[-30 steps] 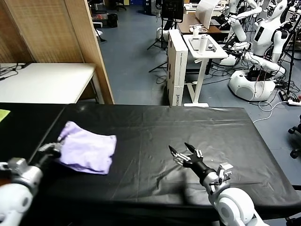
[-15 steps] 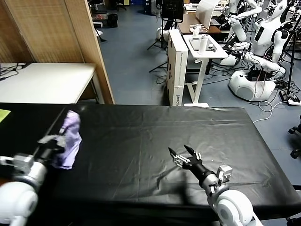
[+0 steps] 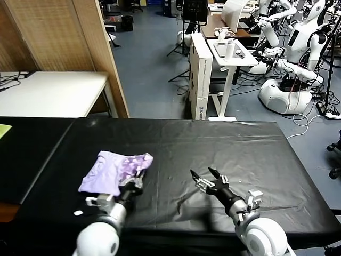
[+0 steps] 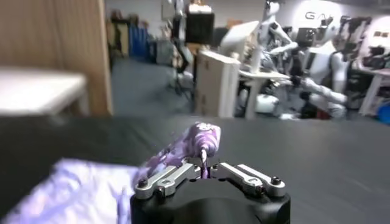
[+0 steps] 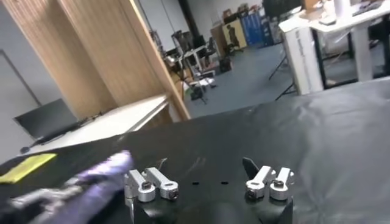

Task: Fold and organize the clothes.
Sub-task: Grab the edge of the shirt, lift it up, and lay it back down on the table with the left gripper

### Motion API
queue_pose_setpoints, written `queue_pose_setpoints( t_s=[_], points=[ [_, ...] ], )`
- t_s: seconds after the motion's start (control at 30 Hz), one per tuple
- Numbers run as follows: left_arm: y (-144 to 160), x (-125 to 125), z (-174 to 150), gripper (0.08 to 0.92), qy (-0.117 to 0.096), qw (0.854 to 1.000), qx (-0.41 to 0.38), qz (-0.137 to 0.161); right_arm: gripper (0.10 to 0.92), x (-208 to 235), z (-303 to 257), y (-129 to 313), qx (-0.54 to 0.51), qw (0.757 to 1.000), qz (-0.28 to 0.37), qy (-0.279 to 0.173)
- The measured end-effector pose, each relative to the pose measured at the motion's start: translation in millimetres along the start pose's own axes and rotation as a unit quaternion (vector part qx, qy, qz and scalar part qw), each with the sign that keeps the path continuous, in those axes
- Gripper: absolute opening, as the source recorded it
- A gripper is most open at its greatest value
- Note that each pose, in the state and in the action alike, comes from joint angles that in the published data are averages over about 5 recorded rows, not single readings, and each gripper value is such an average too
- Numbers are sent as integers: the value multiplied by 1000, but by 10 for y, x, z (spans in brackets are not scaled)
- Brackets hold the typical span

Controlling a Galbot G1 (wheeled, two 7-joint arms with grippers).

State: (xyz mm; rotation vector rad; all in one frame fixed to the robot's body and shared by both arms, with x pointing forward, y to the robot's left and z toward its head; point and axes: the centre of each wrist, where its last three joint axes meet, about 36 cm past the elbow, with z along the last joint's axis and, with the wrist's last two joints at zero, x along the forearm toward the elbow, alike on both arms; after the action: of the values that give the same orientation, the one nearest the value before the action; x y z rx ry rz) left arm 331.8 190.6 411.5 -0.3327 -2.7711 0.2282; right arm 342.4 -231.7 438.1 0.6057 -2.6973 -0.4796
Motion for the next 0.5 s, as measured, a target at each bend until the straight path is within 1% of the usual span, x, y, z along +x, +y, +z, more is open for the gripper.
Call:
queue_pose_setpoints(
  t_s=[0.1,0.13,0.2,0.23,0.33,0.37,0.43,0.5],
  points=[
    [-154,-30,34,401,0,1000,13,13,907,-66,9,28,-16,1000,-4,12],
    [-186,-29,35,477,0,1000,16,16,907,-94,14,41,-24,1000,-8,16],
    [-223,-10,20,591,-3,1000,18,18,907,-156,23,69,-43,999,-15,25],
    [-230,4,3,667,-7,1000,19,19,907,-190,27,87,-52,998,-19,28],
    [-223,53,-86,827,-25,999,18,17,907,-308,46,142,-76,996,-26,41],
    [-208,68,-128,861,-34,999,15,16,907,-355,61,166,-82,995,-28,45],
    [-157,94,-216,895,-52,999,7,12,907,-460,102,218,-90,994,-34,53],
    [-84,113,-289,903,-65,998,-4,5,907,-571,158,281,-95,993,-41,59]
  ],
)
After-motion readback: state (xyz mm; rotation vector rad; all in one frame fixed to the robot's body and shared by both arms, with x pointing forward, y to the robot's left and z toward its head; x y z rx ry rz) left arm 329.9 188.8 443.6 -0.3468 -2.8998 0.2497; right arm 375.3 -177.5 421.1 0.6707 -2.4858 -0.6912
